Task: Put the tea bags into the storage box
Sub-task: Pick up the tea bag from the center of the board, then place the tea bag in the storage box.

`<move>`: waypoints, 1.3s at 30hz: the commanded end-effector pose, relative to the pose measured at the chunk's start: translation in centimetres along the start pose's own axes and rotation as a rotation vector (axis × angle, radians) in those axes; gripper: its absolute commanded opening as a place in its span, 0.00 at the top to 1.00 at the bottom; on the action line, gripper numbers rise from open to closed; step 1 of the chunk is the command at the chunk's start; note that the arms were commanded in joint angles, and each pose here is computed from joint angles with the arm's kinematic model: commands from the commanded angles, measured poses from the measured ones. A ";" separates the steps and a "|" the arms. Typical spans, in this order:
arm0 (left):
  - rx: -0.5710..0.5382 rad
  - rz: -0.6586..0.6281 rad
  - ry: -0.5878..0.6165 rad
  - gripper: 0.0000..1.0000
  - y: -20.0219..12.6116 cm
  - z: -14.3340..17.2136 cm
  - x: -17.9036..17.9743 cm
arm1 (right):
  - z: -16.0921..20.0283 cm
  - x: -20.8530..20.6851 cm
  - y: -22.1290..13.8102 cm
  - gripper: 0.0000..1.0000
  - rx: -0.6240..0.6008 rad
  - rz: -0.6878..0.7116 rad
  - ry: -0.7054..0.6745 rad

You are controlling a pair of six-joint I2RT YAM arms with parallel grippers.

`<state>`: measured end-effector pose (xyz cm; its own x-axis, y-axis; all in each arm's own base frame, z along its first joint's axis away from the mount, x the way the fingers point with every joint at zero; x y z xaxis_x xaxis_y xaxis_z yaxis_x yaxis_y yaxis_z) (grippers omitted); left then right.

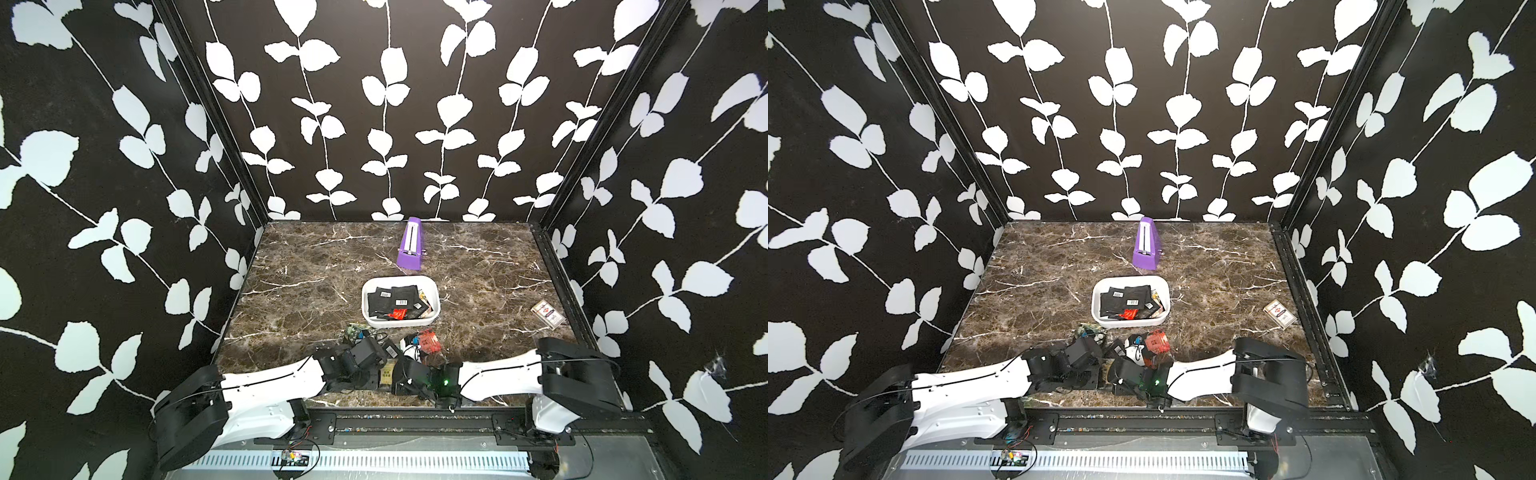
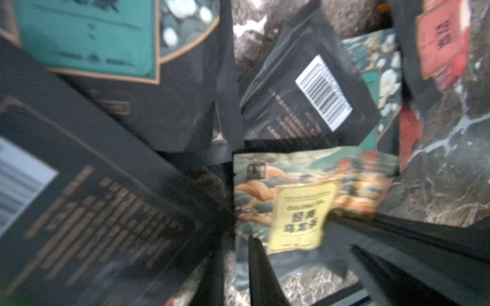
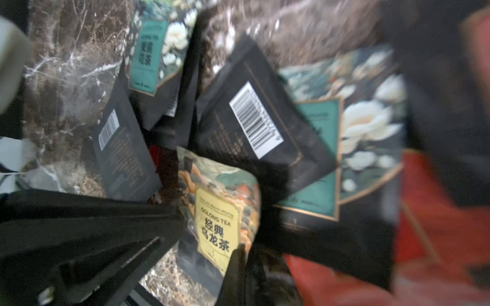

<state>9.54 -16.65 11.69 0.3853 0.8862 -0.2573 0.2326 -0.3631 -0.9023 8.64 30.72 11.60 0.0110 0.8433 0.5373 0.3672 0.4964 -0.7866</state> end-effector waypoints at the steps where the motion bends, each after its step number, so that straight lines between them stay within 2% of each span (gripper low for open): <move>1: -0.087 0.045 0.037 0.79 -2.0 -1.5 -1.0 | -1.7 0.4 -3.7 1.00 -0.082 0.152 -0.141; 3: -0.163 0.122 0.051 0.73 -3.7 -2.8 -2.1 | -2.8 0.6 -6.1 1.00 -0.121 0.205 -0.213; 5: -0.224 0.136 0.062 0.65 -5.0 -3.6 -2.6 | -3.7 0.5 -8.4 1.00 -0.159 0.246 -0.269; 11: -0.272 -0.077 0.055 0.61 -6.3 -4.5 -0.9 | -6.9 -0.4 -16.6 1.00 -0.302 0.314 -0.364; 15: -0.314 -0.098 -0.005 0.56 -6.0 -4.7 -0.1 | -9.8 0.2 -21.0 1.00 -0.417 0.286 -0.373; 18: -0.347 -0.062 -0.032 0.53 -5.7 -4.7 -0.1 | -12.3 1.3 -21.9 1.00 -0.469 0.176 -0.341; 24: -0.341 -0.100 -0.057 0.51 -5.9 -4.6 0.5 | -18.1 3.6 -19.2 1.00 -0.438 -0.149 -0.169; 32: -0.356 -0.115 -0.089 0.46 -6.2 -3.9 1.3 | -23.8 5.6 -11.0 1.00 -0.238 -0.397 0.046; 35: -0.368 -0.110 -0.097 0.45 -6.3 -3.8 1.5 | -24.4 5.8 -8.0 1.00 -0.183 -0.412 0.094; 39: -0.371 -0.093 -0.105 0.44 -6.2 -3.8 1.4 | -24.4 4.8 -4.4 1.00 -0.141 -0.314 0.115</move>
<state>12.08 -14.72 18.70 0.2801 0.9291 -0.2414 0.5723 -0.3635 -0.7351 28.81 26.28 23.32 0.0170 0.6912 0.7224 0.4882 0.6248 -0.6093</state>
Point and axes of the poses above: each gripper's point midway between its finger pads, its own y axis out along the fingers, its own x axis along the line the jaws close on, z = x × y, the point moved 10 cm from there along -y, back along the fingers, and after that the axes turned 14 degrees about y, right-handed, at the moved point
